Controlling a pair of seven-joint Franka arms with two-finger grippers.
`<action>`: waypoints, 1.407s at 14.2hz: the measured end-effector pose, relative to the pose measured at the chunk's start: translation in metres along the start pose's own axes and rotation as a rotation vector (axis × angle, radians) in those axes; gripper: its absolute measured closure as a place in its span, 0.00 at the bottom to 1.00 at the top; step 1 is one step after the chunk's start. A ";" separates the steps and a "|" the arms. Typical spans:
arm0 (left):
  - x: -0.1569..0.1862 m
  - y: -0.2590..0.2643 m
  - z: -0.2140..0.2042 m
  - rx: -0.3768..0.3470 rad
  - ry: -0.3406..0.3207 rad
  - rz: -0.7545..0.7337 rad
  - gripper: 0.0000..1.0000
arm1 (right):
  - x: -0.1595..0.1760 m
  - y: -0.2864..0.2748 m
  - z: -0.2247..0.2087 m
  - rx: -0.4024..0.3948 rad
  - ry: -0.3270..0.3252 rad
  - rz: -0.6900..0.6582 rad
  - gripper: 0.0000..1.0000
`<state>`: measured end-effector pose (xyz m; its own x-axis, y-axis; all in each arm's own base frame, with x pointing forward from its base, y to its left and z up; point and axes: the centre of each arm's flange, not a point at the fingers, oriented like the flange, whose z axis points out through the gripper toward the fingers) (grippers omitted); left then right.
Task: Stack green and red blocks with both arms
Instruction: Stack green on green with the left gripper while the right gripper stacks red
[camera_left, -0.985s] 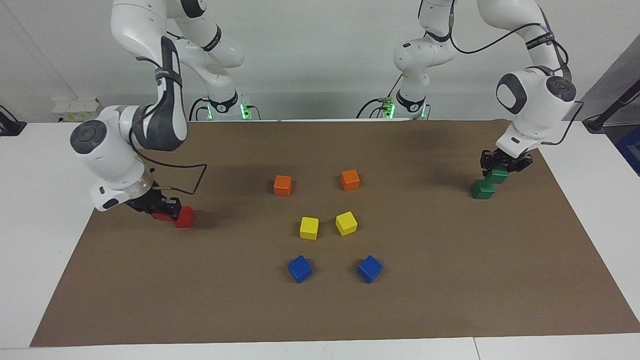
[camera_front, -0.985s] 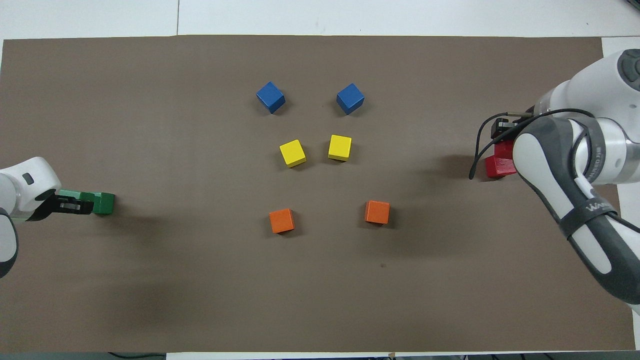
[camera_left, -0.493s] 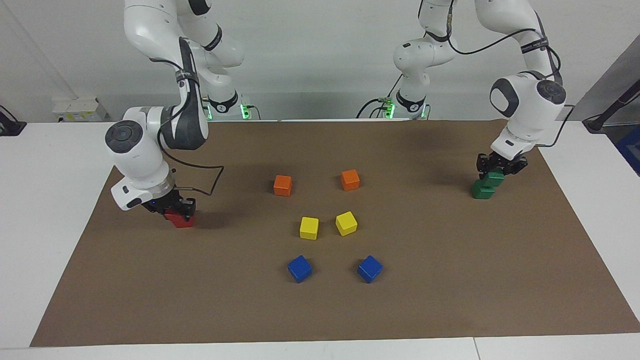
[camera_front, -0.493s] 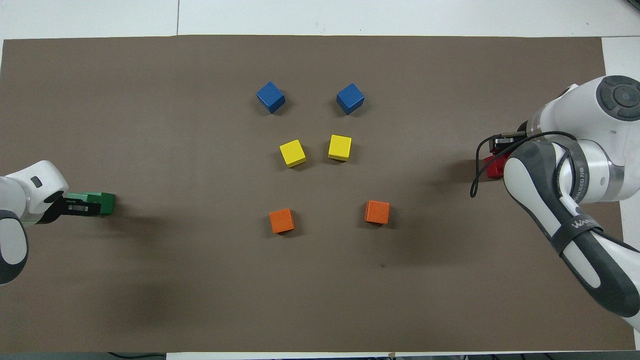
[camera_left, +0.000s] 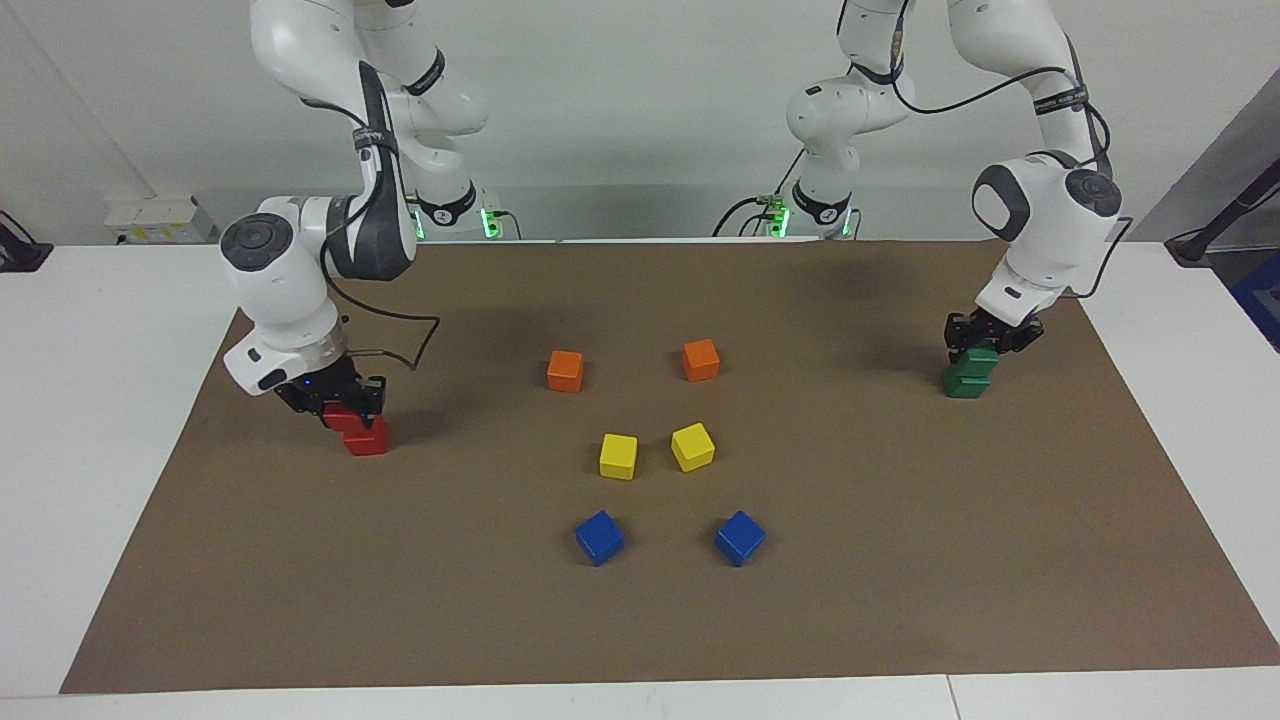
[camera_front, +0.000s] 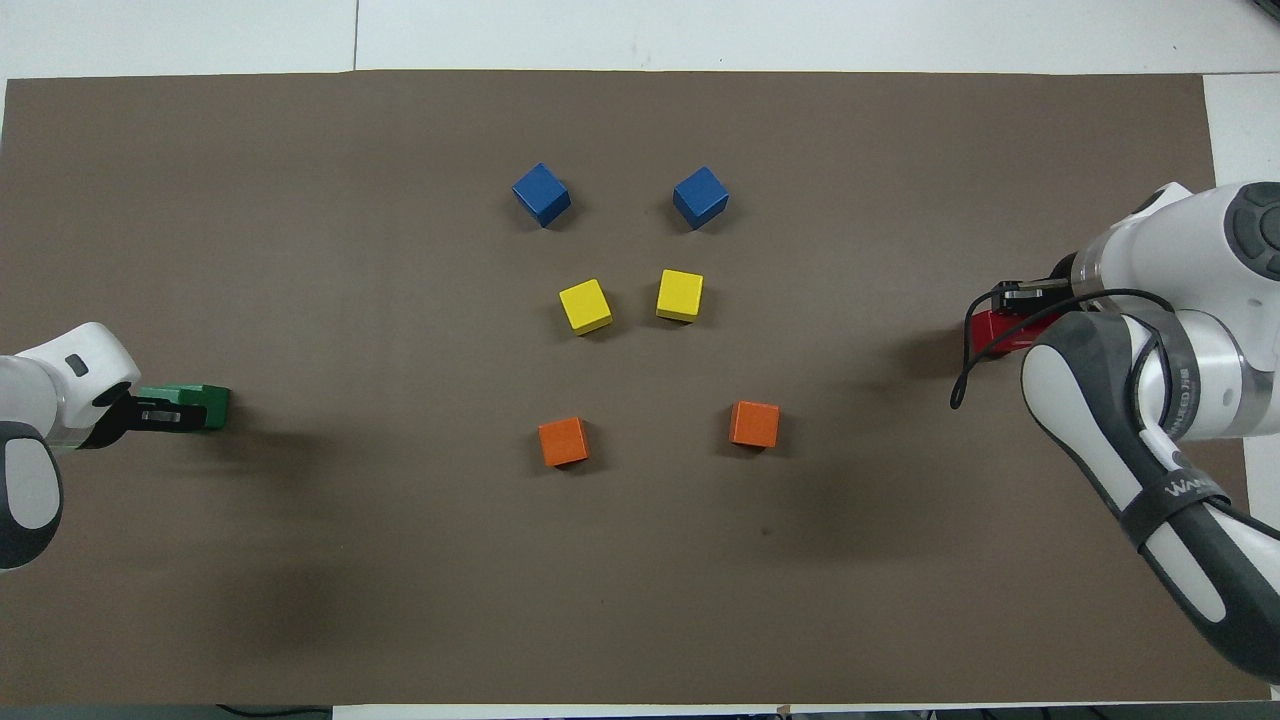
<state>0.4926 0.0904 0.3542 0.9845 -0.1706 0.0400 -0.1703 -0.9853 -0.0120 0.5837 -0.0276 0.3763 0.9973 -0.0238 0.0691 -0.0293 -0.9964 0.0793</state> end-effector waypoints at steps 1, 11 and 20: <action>0.000 0.000 0.000 0.000 0.001 -0.001 0.45 | -0.003 0.000 0.000 0.000 0.005 0.000 0.45; 0.000 0.000 0.002 0.007 0.026 0.007 0.45 | -0.012 0.021 0.014 0.062 0.050 -0.065 0.45; 0.003 -0.001 0.003 0.012 0.039 0.055 0.00 | -0.012 0.016 0.022 0.075 0.056 -0.129 0.45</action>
<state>0.4963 0.0907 0.3514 0.9714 -0.2246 0.0775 -0.2231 -0.9744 -0.0275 0.5729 -0.0453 0.3547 0.9871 0.1076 0.1183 0.1064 -0.9942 0.0163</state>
